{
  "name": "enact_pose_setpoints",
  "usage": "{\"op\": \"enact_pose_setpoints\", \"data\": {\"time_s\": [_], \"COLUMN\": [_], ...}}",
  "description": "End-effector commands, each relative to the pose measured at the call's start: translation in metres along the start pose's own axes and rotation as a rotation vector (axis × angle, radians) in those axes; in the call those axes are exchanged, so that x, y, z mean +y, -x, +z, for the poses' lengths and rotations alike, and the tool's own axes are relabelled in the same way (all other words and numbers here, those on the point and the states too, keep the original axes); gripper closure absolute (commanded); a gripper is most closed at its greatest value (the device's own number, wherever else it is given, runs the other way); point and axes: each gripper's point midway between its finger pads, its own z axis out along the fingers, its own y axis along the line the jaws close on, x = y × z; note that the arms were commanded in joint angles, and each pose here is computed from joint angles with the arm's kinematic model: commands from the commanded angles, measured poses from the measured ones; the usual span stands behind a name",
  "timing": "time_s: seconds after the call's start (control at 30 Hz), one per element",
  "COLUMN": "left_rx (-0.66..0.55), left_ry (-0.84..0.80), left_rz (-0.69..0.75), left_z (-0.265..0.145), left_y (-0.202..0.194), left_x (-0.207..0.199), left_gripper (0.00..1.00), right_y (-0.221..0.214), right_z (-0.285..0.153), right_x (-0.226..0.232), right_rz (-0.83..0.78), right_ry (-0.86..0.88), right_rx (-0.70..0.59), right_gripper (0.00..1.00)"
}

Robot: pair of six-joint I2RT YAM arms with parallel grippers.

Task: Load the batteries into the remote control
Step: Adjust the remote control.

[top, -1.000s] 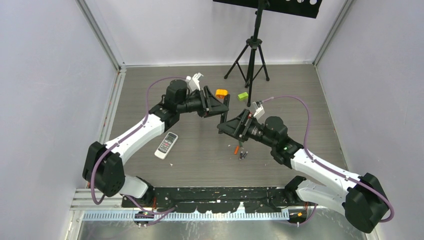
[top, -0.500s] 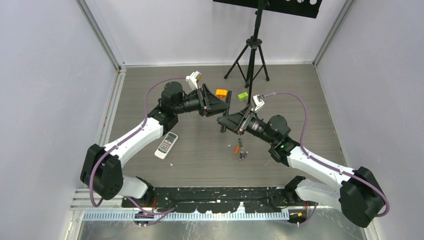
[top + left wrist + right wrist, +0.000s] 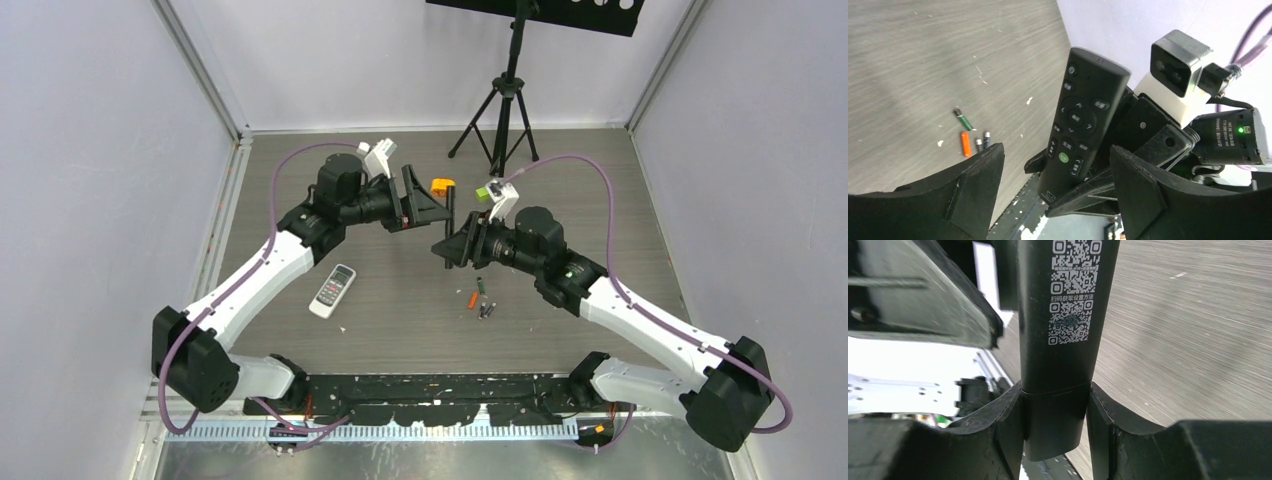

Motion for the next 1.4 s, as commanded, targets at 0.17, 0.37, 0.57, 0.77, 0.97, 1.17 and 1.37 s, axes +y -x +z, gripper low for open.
{"op": "enact_pose_setpoints", "data": {"time_s": [0.17, 0.37, 0.57, 0.77, 0.97, 1.17, 1.37], "left_rx": [0.011, 0.036, 0.069, 0.088, 0.042, -0.116, -0.257], "left_ry": [0.041, 0.102, 0.118, 0.091, 0.053, -0.077, -0.177], "left_rz": [0.093, 0.046, -0.006, -0.008, 0.027, 0.09, 0.072], "left_z": [-0.007, 0.002, 0.009, 0.011, -0.005, -0.04, -0.061], "left_y": [0.007, 0.002, -0.005, -0.008, 0.009, 0.043, 0.061], "left_x": [-0.001, 0.019, 0.03, 0.028, 0.028, -0.004, -0.04], "left_gripper": [0.16, 0.29, 0.6, 1.0, 1.0, 1.0, 1.0], "right_y": [-0.016, -0.016, -0.014, -0.015, -0.014, 0.026, 0.061], "right_z": [0.003, 0.013, 0.019, 0.019, -0.001, -0.033, -0.038], "right_x": [-0.023, -0.021, -0.019, -0.021, -0.004, 0.035, 0.04], "right_rz": [-0.334, -0.417, -0.439, -0.43, -0.357, -0.022, 0.464], "right_ry": [-0.151, -0.199, -0.199, -0.207, -0.137, -0.042, 0.045], "right_rx": [0.154, 0.178, 0.178, 0.17, 0.105, -0.166, -0.418], "right_gripper": [0.85, 0.86, 0.87, 0.77, 0.09, 0.0, 0.01]}}
